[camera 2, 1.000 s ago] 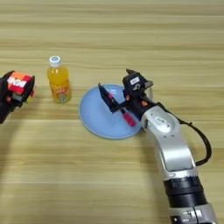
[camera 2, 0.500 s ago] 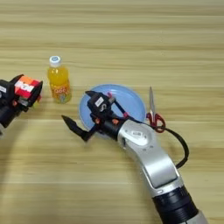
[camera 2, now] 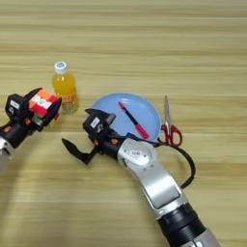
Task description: Move the objects on the table
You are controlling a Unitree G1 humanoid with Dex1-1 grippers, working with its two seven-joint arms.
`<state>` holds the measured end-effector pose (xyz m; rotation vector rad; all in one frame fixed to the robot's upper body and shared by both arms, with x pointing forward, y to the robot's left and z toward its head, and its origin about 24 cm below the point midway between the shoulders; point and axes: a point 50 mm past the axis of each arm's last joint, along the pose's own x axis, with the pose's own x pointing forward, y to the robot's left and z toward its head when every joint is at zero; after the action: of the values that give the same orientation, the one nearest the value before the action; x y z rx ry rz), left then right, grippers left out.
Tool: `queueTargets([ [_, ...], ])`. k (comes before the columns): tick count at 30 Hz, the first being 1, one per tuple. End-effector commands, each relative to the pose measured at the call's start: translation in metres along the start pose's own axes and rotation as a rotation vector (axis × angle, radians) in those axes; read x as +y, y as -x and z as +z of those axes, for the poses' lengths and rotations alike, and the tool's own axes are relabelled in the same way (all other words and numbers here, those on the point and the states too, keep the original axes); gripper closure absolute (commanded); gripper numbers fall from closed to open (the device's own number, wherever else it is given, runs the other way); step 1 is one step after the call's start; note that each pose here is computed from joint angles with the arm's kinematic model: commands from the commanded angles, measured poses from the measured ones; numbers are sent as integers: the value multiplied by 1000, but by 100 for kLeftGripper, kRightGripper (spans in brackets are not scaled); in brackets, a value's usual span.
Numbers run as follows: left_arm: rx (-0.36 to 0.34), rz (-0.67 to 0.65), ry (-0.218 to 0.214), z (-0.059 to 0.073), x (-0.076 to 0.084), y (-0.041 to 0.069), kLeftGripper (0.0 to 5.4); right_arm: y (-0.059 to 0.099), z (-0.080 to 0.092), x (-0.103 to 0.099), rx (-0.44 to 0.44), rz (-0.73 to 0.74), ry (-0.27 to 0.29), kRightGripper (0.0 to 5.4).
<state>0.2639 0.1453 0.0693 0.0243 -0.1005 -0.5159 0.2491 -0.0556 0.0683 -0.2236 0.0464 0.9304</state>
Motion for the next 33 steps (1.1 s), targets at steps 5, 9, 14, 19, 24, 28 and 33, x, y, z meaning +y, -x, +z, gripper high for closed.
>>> queueTargets([
  [5,15,-67,37,-4,-18,-1,214,-8,3,-2,-24,-20,32,0],
  [9,23,-85,46,-7,-23,-2,214,-10,3,-1,-31,-21,34,0],
  [14,33,-97,53,-10,-26,-3,214,-13,4,0,-42,-22,31,0],
  [19,34,-109,54,-11,-29,-3,214,-16,3,1,-45,-22,28,0],
  [24,41,-122,60,-13,-33,-4,214,-17,4,1,-52,-23,25,0],
  [28,42,-126,63,-14,-34,-4,214,-19,2,1,-47,-26,15,0],
  [33,38,-121,63,-13,-33,-4,214,-21,0,0,-50,-35,4,0],
])
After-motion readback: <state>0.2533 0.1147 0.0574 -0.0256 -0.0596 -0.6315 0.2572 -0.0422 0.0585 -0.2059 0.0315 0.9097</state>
